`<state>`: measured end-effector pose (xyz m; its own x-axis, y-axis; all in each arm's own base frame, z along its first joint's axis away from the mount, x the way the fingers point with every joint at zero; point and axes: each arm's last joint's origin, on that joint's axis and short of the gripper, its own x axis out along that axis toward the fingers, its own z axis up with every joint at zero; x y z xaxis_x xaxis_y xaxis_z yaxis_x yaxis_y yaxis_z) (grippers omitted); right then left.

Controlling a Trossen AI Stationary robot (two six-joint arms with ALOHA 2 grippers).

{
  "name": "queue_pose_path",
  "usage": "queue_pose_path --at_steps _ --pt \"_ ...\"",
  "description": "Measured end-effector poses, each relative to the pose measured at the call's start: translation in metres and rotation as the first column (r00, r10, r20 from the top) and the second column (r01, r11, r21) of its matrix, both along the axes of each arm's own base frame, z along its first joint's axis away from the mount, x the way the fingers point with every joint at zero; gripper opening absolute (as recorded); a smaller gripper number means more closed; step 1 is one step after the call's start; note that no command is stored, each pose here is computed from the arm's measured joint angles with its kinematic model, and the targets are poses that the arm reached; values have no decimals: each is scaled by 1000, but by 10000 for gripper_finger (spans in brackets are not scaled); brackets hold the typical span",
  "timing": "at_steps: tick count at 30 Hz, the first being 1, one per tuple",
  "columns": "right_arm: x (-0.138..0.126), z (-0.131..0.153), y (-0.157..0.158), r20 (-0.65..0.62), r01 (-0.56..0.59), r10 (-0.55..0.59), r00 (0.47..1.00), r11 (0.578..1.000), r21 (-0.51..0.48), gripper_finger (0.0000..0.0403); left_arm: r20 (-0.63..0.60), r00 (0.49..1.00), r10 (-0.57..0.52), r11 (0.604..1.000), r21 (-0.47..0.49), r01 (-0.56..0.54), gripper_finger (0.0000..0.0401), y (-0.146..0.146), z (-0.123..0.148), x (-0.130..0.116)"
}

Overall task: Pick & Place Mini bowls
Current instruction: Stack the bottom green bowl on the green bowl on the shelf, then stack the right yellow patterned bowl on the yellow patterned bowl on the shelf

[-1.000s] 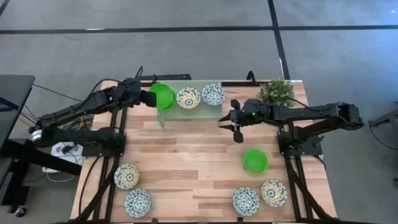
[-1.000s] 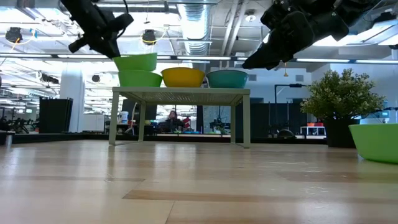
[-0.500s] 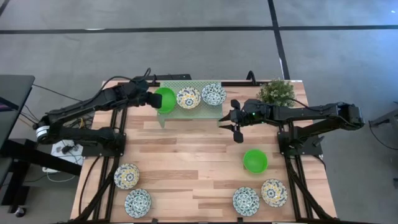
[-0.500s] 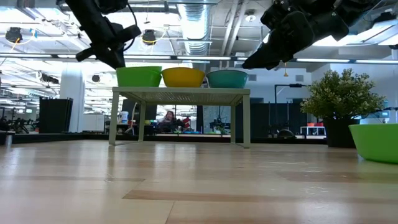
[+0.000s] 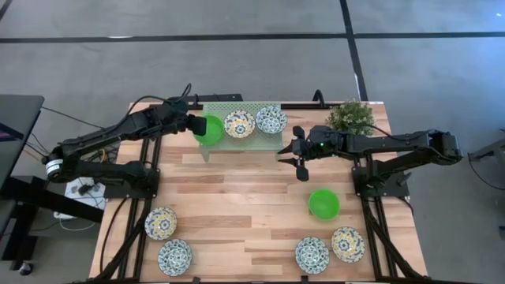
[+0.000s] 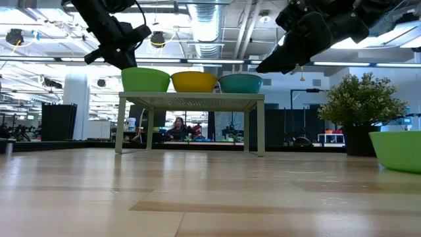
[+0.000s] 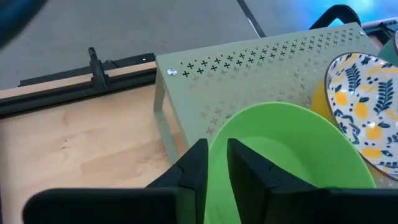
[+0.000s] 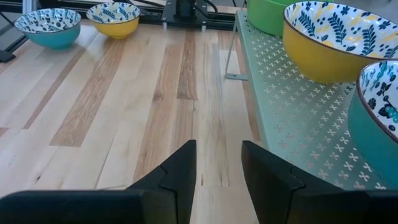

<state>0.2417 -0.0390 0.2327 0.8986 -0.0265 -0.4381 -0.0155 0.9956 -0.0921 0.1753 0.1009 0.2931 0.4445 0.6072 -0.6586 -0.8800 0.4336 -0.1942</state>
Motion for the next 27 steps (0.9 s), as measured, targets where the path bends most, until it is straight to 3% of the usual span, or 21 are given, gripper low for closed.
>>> queue_pose_path --at_steps 7,14,19,22,27 --pt "0 0 0 0 1 -1 1000 1000 0 123 39 999 -26 1000 -1 26 79 -2 4 -1" --pt "0 0 -1 0 5 -5 1000 1000 -1 123 143 961 -236 972 59 229 73 -19 29 -8" --pt "0 0 -1 2 4 -4 1000 1000 -1 123 227 871 -435 899 62 433 64 -45 38 -12" --pt "1 3 -1 35 5 -5 999 1000 -7 123 287 793 -537 827 -10 563 57 -63 32 -10" --pt "4 10 -2 107 5 -3 994 1000 -19 123 298 714 -634 719 -114 686 50 -93 10 -5"
